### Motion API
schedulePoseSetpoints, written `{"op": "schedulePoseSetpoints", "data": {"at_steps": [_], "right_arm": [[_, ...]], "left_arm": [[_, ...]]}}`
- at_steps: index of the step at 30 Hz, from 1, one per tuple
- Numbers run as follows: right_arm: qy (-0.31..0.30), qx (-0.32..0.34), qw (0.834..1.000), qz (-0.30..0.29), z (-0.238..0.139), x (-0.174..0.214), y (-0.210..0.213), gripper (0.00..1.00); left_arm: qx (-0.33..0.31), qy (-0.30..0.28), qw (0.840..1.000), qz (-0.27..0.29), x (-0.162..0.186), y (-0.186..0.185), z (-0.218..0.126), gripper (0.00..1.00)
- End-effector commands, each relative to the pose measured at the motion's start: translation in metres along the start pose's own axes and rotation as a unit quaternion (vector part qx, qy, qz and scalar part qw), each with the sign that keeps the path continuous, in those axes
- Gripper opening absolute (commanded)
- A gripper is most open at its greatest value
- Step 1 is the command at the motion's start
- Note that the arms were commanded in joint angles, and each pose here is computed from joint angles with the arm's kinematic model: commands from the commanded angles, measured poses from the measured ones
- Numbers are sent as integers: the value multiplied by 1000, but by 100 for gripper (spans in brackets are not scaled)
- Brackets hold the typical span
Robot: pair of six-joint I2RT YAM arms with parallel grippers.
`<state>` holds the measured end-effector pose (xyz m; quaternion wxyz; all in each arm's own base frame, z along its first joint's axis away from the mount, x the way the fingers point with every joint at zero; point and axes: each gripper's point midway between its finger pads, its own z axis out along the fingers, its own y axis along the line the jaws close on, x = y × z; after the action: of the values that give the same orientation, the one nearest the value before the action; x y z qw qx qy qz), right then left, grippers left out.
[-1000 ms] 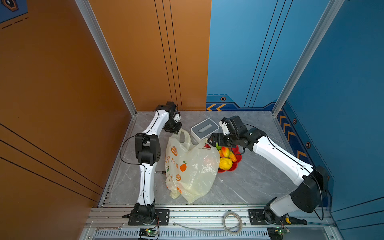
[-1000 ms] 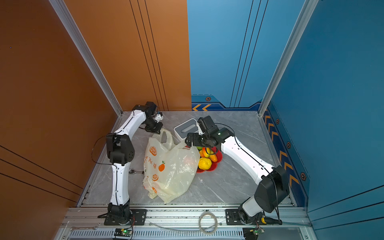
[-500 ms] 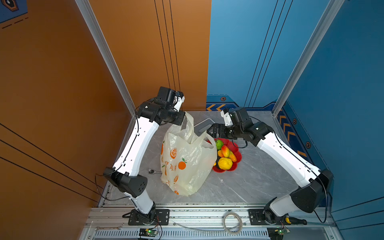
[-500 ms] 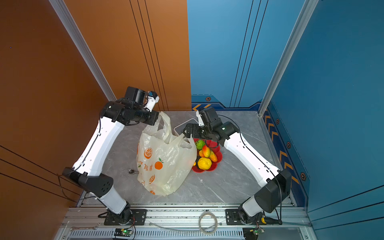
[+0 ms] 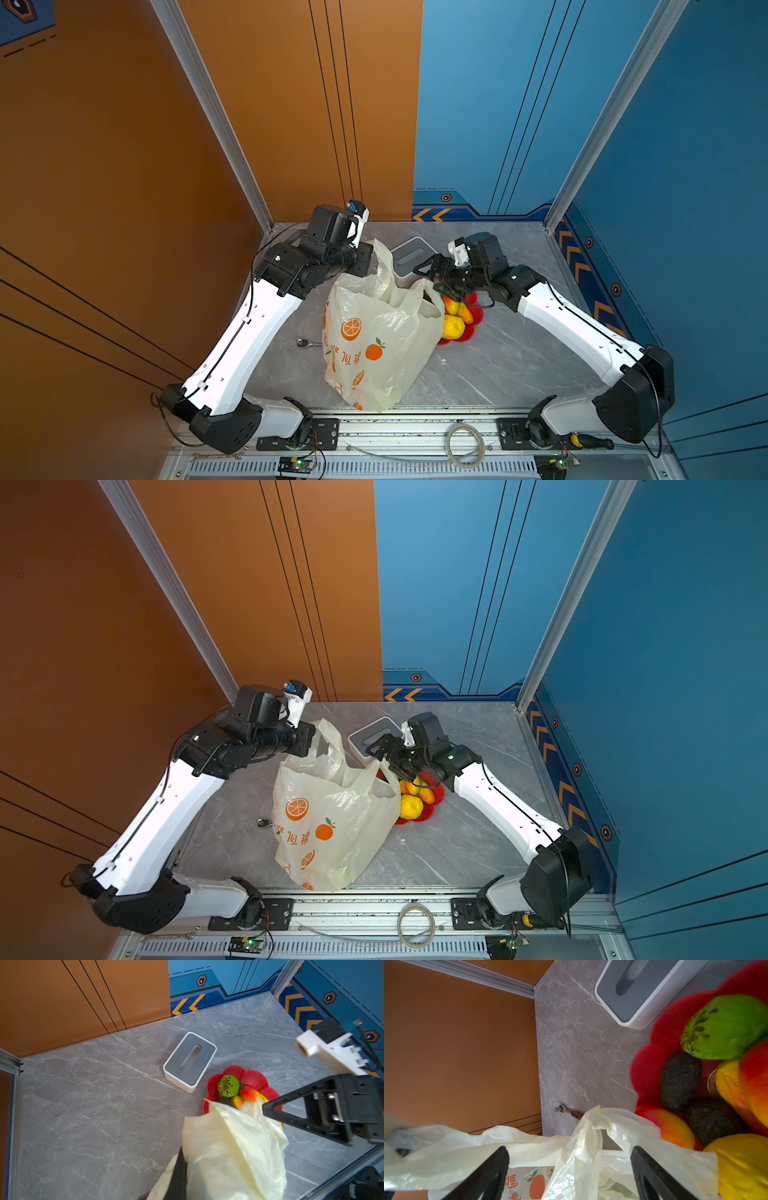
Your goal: Place the fruits into the plastic bag
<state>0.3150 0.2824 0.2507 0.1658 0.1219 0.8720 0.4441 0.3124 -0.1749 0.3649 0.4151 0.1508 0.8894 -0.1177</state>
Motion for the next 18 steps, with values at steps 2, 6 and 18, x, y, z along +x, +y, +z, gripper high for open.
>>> {"op": "schedulePoseSetpoints", "data": {"at_steps": [2,6,18], "right_arm": [[0,-43,998,52,13,-6,16,88],[6,-36,997,71,23,-2,10,85],[-25,13,998,56,-10,30,4,89]], "left_arm": [[-7,-13,1000,-5,0,-3,-3,0],[-7,-12,1000,0,3,-5,-4,0],[-15,-20,1000,6,-1,-4,-7,0]]}}
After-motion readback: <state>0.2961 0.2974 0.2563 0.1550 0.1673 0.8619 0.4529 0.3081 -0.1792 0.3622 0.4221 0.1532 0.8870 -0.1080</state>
